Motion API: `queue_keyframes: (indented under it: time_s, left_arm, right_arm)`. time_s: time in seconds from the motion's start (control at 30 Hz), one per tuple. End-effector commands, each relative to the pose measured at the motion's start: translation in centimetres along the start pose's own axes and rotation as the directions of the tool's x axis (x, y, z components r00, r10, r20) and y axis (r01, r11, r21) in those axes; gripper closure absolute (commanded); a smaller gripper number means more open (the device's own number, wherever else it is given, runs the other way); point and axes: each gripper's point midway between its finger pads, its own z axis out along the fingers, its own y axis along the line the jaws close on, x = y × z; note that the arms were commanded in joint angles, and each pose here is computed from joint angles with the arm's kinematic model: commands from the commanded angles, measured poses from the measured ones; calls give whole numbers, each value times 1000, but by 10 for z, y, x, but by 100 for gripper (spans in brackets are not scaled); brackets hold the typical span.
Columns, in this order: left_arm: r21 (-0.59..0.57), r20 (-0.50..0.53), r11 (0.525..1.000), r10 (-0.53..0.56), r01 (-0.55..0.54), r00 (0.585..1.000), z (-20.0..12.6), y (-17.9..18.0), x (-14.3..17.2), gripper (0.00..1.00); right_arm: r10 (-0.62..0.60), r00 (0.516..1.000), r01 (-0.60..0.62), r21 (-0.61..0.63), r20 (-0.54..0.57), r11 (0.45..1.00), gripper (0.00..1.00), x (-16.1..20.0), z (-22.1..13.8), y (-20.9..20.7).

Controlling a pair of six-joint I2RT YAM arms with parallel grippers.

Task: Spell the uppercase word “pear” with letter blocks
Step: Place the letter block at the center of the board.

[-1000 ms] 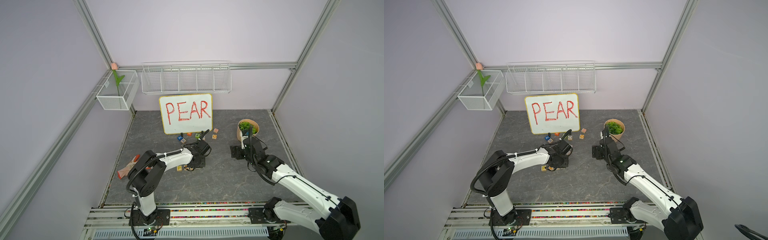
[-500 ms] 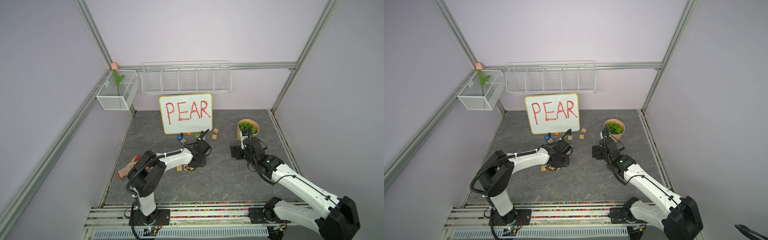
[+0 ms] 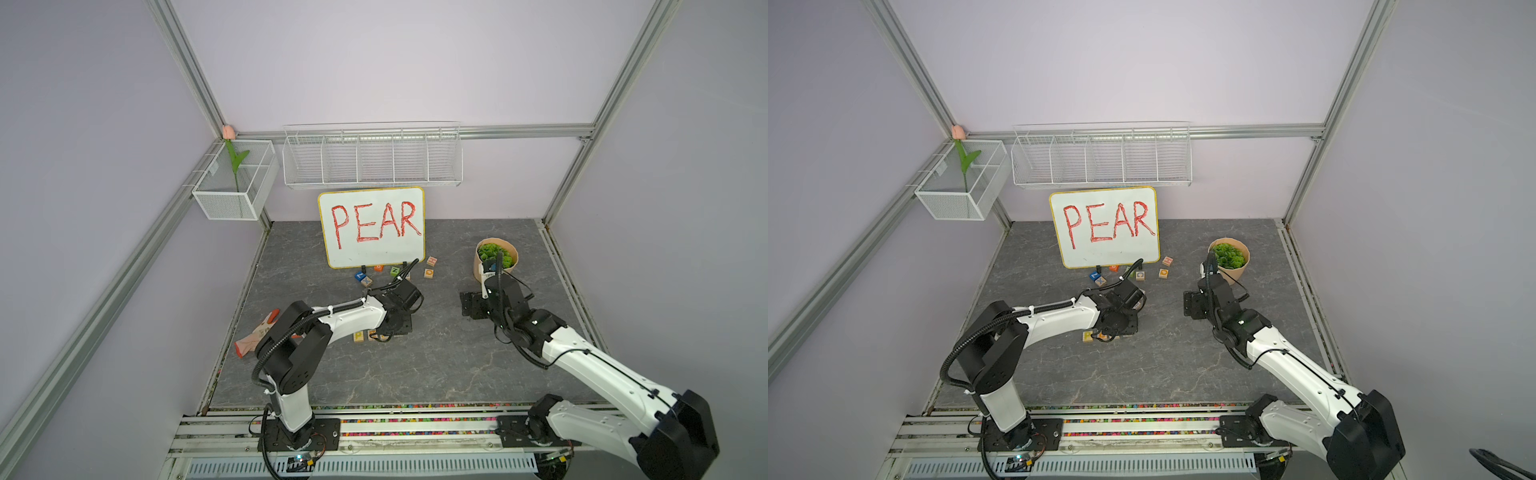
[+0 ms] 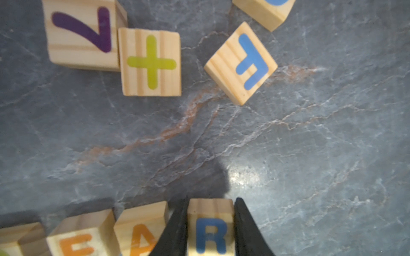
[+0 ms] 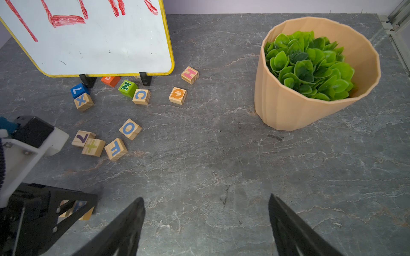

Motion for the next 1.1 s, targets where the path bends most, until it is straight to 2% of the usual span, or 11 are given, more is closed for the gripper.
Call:
queue_keyframes:
  time_s: [0.0,0.7,0.9,1.07]
  left_arm:
    - [-21,14,1000,-10,10,1000,-5,3,-1,69]
    - [-12,38,1000,-4,5,999,-9,0,-5,56]
    - [-10,151,999,44,-43,988,-32,-2,-28,49]
    - [-59,303,990,142,-130,942,-74,3,-56,38]
  right_arm:
    - [-5,1000,5,2,5,1000,11,1,4,0]
    - [-9,1000,9,-7,3,1000,11,-2,8,3]
    - [-2,1000,3,-10,14,1000,11,-6,8,5]
    - [-11,999,10,25,45,1000,11,-13,5,-1]
